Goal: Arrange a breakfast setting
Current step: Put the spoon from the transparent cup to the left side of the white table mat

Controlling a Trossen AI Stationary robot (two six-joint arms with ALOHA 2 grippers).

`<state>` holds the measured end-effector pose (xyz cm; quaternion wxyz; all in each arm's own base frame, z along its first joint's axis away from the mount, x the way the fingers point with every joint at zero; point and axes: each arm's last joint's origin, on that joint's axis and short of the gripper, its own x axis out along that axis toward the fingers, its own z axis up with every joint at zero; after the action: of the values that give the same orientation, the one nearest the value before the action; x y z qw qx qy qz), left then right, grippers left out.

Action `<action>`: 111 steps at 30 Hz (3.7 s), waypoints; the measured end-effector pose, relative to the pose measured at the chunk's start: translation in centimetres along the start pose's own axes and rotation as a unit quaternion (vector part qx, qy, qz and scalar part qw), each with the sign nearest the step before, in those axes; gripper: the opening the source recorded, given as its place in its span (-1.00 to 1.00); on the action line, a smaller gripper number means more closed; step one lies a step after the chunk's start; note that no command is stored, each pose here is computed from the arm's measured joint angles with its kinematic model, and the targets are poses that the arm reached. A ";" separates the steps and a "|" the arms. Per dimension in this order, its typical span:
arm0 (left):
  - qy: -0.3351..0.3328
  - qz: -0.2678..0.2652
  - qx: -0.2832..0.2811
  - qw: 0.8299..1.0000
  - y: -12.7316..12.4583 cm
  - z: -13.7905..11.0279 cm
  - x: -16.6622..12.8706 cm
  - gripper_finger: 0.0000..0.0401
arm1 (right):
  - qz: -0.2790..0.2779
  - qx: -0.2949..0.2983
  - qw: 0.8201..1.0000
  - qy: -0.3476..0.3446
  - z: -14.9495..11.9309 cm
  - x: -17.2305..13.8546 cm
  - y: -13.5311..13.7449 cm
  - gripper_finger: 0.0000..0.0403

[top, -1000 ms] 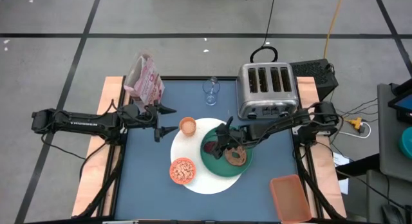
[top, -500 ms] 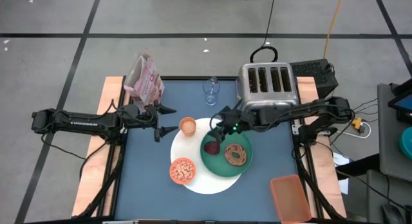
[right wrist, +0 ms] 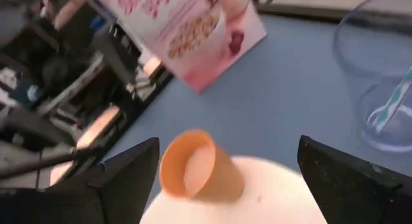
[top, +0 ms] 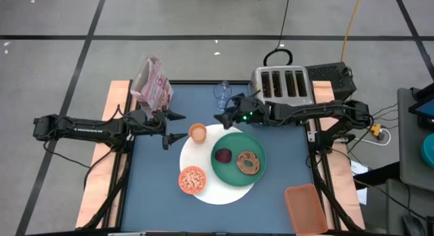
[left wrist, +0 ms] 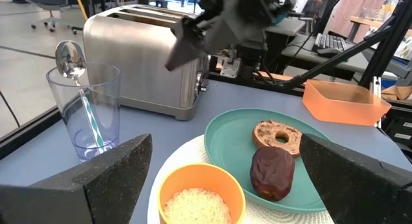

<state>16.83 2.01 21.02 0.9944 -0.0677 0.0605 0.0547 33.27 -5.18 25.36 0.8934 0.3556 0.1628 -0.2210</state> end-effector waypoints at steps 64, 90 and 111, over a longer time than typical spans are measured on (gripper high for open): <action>0.000 0.000 0.000 1.000 0.0 0.0 0.0 0.98 | -0.116 0.079 0.990 -0.026 9.8 -0.9 -2.2 0.77; 0.003 0.001 0.000 1.000 0.0 -0.1 0.0 0.98 | -0.142 0.077 0.987 -0.001 8.2 3.0 -3.7 0.77; 0.003 0.000 0.000 1.000 0.0 0.0 0.0 0.98 | -0.191 0.042 0.981 -0.005 8.8 2.7 -5.3 0.77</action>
<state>16.82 2.02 20.97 0.9941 -0.0683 0.0631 0.0550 34.04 -15.61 27.29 0.8200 0.3541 0.2142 -0.3955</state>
